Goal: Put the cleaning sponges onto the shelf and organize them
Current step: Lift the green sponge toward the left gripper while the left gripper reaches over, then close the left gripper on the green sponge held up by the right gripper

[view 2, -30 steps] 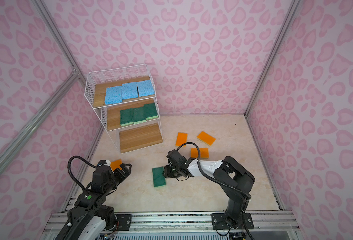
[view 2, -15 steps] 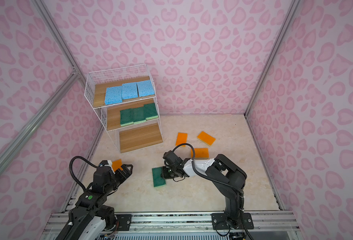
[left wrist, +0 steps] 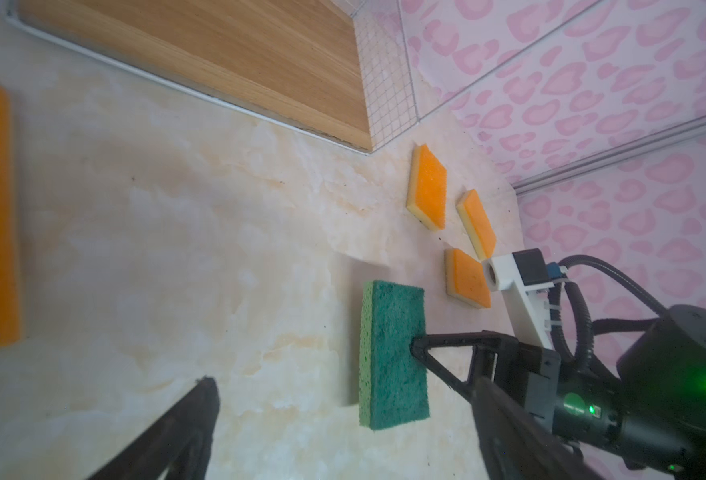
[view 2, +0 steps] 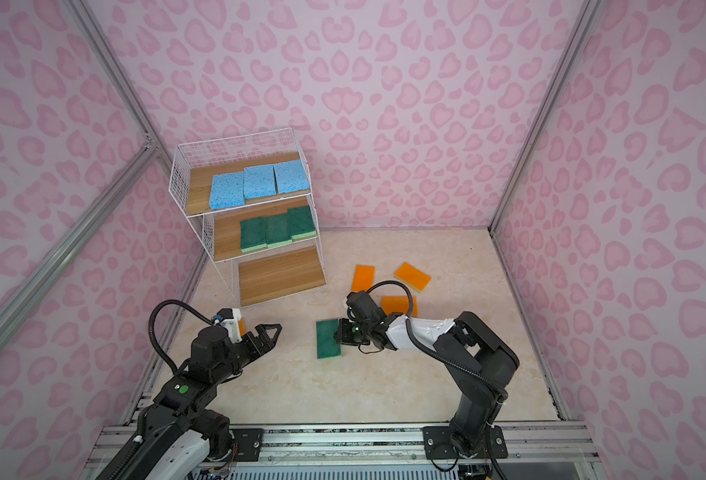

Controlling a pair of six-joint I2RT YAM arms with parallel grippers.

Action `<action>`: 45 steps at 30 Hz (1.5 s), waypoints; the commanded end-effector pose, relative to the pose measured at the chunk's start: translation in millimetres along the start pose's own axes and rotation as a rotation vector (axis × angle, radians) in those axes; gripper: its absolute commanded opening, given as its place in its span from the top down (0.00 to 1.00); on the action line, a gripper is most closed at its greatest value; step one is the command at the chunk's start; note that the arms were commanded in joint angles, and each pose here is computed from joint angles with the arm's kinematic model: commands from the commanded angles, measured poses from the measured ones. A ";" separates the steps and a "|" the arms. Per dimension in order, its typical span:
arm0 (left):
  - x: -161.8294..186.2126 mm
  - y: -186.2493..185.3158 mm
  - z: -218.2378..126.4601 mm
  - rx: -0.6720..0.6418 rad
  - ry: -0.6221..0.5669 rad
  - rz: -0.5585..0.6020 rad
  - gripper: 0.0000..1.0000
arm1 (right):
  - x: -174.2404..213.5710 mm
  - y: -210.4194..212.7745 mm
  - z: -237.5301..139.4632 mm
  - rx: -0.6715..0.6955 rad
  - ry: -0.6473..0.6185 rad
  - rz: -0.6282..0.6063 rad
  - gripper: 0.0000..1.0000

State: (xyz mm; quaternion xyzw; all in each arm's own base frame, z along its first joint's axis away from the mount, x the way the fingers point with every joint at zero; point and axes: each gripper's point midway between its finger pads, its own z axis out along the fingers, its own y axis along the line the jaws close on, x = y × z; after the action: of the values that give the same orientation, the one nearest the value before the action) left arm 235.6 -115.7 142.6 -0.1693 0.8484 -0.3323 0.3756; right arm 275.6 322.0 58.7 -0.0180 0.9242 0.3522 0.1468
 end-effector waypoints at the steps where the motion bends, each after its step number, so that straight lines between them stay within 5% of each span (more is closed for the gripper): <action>1: -12.9 -22.5 3.0 0.079 -0.090 0.007 0.07 | -21.5 -3.4 -17.2 -0.030 -0.087 0.079 1.00; 10: -10.3 -76.3 14.3 0.279 -0.188 -0.045 0.15 | -87.3 10.7 -75.7 -0.113 -0.323 0.253 1.00; 20: -18.0 -133.0 21.7 0.446 -0.198 -0.116 0.30 | -132.0 52.8 -93.4 -0.214 -0.396 0.290 1.00; 28: -23.8 -149.9 37.1 0.482 -0.203 -0.144 0.31 | -135.0 82.4 -91.6 -0.277 -0.372 0.259 1.00; 45: -26.7 -169.8 68.2 0.498 -0.180 -0.187 0.54 | -121.6 108.6 -108.3 -0.302 -0.368 0.152 1.00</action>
State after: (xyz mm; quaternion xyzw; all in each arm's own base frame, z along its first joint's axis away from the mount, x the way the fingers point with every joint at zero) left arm 307.7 -251.1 221.6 -0.1742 0.7099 -0.5221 0.4395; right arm 353.2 322.5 238.4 0.1089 0.8176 0.4913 0.2798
